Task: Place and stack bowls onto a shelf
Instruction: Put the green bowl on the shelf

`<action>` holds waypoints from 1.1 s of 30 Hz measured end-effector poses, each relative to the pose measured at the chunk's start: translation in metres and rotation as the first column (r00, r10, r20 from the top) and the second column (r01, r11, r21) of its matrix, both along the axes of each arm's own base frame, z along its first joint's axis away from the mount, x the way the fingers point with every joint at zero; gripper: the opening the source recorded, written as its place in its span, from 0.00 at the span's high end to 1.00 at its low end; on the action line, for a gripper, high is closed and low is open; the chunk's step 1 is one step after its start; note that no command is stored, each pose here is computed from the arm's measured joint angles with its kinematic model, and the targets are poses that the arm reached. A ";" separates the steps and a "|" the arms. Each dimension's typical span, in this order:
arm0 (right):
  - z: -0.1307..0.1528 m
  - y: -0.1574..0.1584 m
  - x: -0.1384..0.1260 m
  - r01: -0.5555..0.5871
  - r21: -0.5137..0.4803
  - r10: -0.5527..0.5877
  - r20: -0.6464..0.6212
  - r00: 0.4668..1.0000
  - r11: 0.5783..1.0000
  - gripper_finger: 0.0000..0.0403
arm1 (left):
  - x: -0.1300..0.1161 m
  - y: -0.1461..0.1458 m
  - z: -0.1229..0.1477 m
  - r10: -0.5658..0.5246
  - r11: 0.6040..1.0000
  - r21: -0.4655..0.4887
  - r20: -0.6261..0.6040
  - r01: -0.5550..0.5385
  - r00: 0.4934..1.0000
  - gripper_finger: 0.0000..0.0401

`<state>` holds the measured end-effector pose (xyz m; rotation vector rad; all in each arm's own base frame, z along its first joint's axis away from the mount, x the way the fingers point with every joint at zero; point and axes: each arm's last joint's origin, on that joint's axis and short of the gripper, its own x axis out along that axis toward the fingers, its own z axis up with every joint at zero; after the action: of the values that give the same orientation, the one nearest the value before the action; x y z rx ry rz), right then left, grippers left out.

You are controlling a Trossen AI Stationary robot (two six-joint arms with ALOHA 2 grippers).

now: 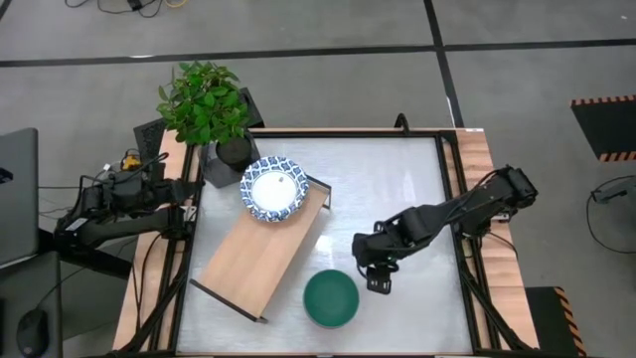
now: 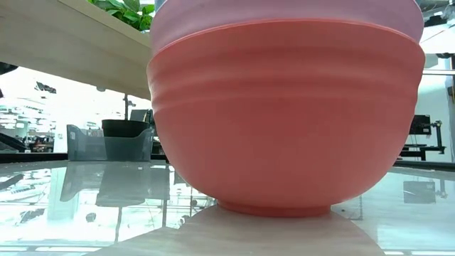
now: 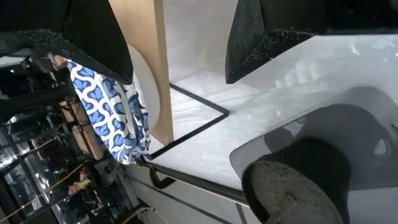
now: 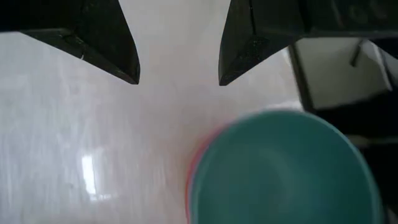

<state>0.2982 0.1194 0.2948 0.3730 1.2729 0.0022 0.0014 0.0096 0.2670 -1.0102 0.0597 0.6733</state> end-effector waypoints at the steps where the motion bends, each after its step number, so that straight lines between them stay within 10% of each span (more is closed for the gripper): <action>1: 0.004 0.000 0.001 0.014 0.009 -0.014 0.010 1.000 1.000 0.39 | 0.000 0.000 0.000 0.000 1.000 0.005 -0.002 0.000 1.000 0.40; 15: 0.022 -0.010 0.025 0.247 0.008 -0.242 0.232 0.942 0.969 0.39 | 0.002 -0.003 0.000 -0.137 0.991 -0.002 -0.013 0.137 0.990 0.40; 22: 0.032 -0.009 0.044 0.190 0.057 -0.196 0.419 0.887 0.980 0.39 | 0.002 -0.004 0.000 -0.162 0.987 -0.011 -0.010 0.162 0.987 0.40; 33: 0.021 0.009 0.044 0.160 0.053 -0.168 0.385 0.907 0.986 0.39 | 0.002 -0.004 0.000 -0.178 0.984 -0.012 -0.011 0.178 0.984 0.40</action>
<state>0.3421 0.1287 0.3153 0.4708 0.8451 -0.0515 0.0034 0.0051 0.2666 -0.9981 0.1621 0.5163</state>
